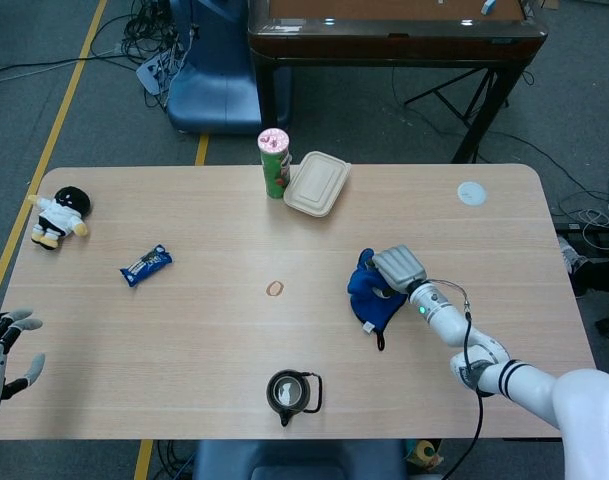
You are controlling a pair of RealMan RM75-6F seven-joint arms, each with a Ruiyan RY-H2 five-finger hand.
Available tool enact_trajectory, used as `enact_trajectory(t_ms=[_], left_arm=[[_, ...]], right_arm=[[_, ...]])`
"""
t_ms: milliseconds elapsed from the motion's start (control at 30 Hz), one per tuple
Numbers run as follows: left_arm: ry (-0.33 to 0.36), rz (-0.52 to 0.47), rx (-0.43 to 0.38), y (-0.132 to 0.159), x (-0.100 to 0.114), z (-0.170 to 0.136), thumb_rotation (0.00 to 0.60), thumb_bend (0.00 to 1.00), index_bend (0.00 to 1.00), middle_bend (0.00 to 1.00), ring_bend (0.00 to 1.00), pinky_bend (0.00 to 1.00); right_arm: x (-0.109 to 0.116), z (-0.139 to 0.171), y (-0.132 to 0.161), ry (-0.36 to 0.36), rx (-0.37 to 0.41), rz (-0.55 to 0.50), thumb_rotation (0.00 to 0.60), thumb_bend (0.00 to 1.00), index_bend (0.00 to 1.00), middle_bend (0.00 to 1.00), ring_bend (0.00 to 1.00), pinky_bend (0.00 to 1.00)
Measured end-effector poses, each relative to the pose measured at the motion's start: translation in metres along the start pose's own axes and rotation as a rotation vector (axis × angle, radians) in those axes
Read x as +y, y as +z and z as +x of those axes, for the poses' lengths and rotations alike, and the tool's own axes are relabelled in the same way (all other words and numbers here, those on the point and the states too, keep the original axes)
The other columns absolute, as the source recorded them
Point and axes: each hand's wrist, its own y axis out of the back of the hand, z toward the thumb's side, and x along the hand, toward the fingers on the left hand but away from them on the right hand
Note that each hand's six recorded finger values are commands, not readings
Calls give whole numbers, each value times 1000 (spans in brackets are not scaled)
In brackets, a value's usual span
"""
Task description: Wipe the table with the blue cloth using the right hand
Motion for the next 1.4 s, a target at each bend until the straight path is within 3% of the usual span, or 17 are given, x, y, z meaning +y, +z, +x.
enact_trajectory(t_ms=[267, 467, 967, 1400], left_arm=[[6, 5, -10, 3, 4, 0, 600, 293, 334, 235, 188, 167], [9, 8, -7, 4, 6, -2, 600, 293, 334, 235, 188, 167], [8, 22, 5, 1, 8, -5, 600, 292, 334, 235, 188, 167], [12, 33, 42, -7, 12, -12, 600, 292, 335, 235, 188, 167]], right_arm=[[49, -8, 40, -114, 104, -35, 600, 505, 607, 570, 501, 648], [62, -27, 75, -126, 142, -43, 600, 505, 607, 570, 501, 648], [52, -67, 149, -82, 211, 12, 600, 506, 607, 570, 501, 648], [31, -94, 181, -17, 217, 110, 600, 506, 607, 570, 501, 648]])
